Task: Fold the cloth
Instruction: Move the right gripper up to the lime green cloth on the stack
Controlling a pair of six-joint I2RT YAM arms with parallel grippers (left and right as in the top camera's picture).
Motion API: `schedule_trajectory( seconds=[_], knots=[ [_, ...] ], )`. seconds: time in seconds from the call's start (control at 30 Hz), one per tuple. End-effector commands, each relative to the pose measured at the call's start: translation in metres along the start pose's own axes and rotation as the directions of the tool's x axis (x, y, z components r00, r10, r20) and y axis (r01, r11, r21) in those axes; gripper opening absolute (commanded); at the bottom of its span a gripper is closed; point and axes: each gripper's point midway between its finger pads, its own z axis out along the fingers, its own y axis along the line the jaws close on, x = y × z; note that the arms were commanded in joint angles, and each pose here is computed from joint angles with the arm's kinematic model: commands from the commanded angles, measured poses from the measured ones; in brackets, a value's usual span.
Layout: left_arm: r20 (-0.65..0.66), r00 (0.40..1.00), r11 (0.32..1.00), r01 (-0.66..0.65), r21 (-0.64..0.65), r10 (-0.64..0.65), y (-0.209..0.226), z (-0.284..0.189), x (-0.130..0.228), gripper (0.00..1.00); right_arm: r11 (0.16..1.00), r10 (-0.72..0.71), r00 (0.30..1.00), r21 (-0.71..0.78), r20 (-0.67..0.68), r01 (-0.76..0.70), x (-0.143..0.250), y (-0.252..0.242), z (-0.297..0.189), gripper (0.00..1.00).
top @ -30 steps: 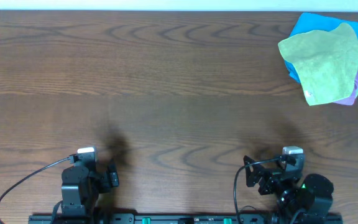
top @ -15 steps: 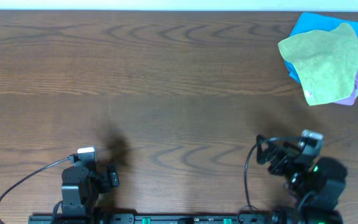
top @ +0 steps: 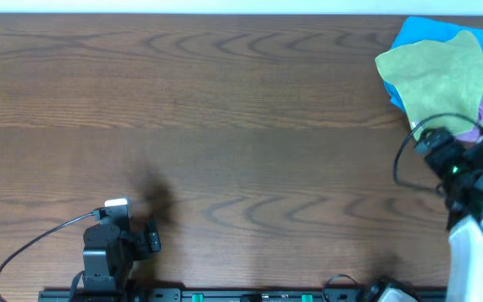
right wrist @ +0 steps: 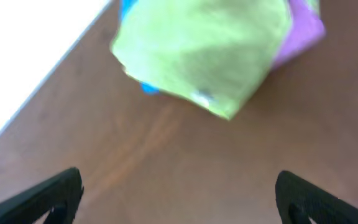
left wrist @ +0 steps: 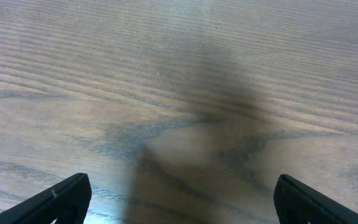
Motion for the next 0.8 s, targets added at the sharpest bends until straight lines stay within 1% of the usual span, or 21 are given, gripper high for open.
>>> schedule_trajectory(
  seconds=[0.0,0.13,0.2,0.27,0.33,0.37,0.4,0.43,0.6,0.7,0.77],
  knots=[
    [-0.062,0.998,1.0,-0.009,-0.017,0.008,0.004,0.007,0.02,0.95,0.98,-0.019,0.997,-0.199,-0.077,0.003,0.003,0.021,0.021,0.99],
    [-0.062,0.998,1.0,-0.009,-0.017,0.008,0.004,0.007,0.02,0.95,0.973,-0.091,0.991,-0.223,-0.099,0.067,0.009,0.008,0.048,0.99],
    [-0.062,0.998,1.0,-0.009,-0.017,0.008,0.004,0.007,0.02,0.95,0.978,-0.083,0.989,-0.201,-0.122,0.057,0.014,-0.004,0.056,0.99],
    [-0.062,0.998,1.0,-0.009,-0.017,0.008,0.004,0.007,0.02,0.95,0.986,-0.025,0.987,-0.167,-0.157,-0.002,0.019,-0.017,0.059,0.99],
    [-0.063,0.998,1.0,-0.009,-0.016,0.008,0.004,0.007,0.02,0.95,0.991,0.107,0.978,-0.055,-0.177,-0.119,0.023,-0.04,0.059,0.99],
    [-0.063,0.998,1.0,-0.009,-0.016,0.008,0.004,0.007,0.02,0.95,0.987,0.162,0.973,0.017,-0.162,-0.161,0.022,-0.053,0.059,0.99],
    [-0.063,0.998,1.0,-0.009,-0.016,0.008,0.004,0.007,0.02,0.95,0.982,0.181,0.974,0.073,-0.137,-0.172,0.019,-0.066,0.059,0.99],
    [-0.063,0.998,1.0,-0.009,-0.016,0.008,0.004,0.007,0.02,0.95,0.98,0.185,0.976,0.096,-0.118,-0.174,0.016,-0.072,0.059,0.99],
    [-0.063,0.998,1.0,-0.009,-0.016,0.008,0.004,0.007,0.02,0.95,0.989,0.146,0.987,-0.015,-0.064,-0.148,-0.003,-0.067,0.078,0.99],
    [-0.062,0.998,1.0,-0.009,-0.017,0.008,0.004,0.007,0.02,0.95,0.989,0.086,0.994,-0.111,-0.067,-0.093,-0.004,-0.057,0.089,0.99],
    [-0.063,0.998,1.0,-0.009,-0.016,0.008,0.004,0.007,0.02,0.95,0.986,0.089,0.992,-0.131,-0.084,-0.1,0.001,-0.058,0.097,0.99]
  ],
)
